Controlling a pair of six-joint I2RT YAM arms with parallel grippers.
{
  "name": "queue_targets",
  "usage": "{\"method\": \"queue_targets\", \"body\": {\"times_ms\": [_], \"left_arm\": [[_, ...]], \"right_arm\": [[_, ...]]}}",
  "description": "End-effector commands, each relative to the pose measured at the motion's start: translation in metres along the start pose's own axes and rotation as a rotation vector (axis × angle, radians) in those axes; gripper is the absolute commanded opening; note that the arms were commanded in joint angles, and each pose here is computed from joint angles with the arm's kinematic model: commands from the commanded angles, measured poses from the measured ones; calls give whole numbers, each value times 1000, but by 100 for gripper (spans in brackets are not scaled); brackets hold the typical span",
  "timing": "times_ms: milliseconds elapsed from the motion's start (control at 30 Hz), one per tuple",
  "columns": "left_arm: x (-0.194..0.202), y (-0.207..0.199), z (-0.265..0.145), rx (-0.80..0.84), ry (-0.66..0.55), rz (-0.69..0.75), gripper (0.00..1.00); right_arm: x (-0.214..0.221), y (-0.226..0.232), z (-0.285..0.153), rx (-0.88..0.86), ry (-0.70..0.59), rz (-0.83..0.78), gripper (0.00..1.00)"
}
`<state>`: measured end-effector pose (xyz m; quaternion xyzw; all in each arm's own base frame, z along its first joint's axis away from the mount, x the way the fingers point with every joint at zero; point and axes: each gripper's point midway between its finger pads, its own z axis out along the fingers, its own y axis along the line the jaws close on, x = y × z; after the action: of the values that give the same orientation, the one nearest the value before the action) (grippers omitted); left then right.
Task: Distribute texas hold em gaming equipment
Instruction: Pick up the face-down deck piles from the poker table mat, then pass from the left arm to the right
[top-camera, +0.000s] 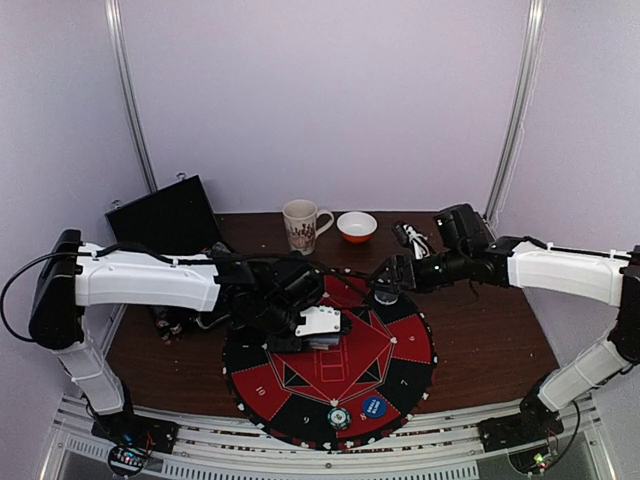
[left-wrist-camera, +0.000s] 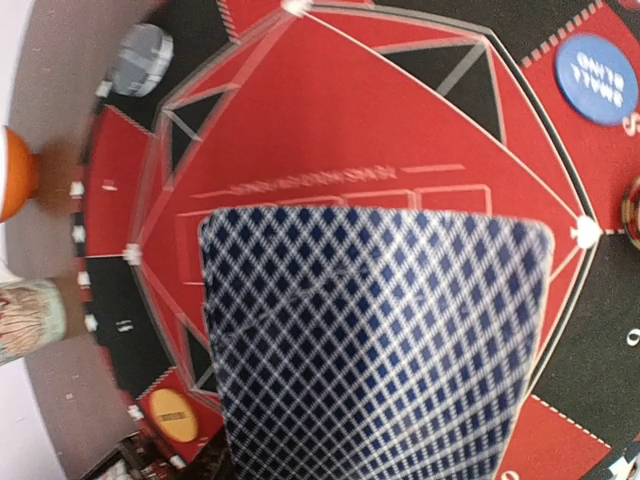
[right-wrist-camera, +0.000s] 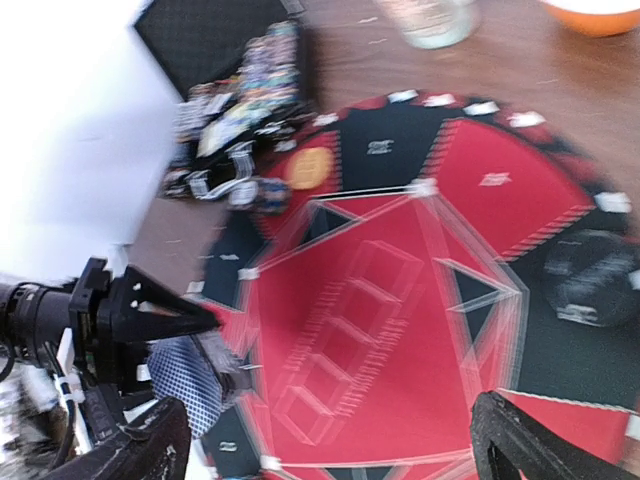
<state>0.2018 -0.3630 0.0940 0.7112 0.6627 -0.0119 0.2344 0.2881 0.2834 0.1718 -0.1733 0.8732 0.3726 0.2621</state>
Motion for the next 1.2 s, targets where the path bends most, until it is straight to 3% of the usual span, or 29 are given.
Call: {"method": "queue_targets", "body": {"times_ms": [0, 200, 867, 900, 1167], "left_arm": [[-16, 37, -37, -128, -42, -50, 48], [-18, 58, -58, -180, -73, -102, 48], [-25, 76, -68, -249, -77, -94, 48], [-25, 78, -68, -252, -76, -93, 48], [-22, 77, -59, -238, -58, -102, 50]], "right_arm": [[3, 54, 20, -319, 28, 69, 99], [-1, 89, 32, -474, 24, 55, 99], [10, 108, 97, -573, 149, 91, 85], [10, 111, 99, -582, 155, 88, 83], [15, 126, 99, -639, 188, 63, 32]]}}
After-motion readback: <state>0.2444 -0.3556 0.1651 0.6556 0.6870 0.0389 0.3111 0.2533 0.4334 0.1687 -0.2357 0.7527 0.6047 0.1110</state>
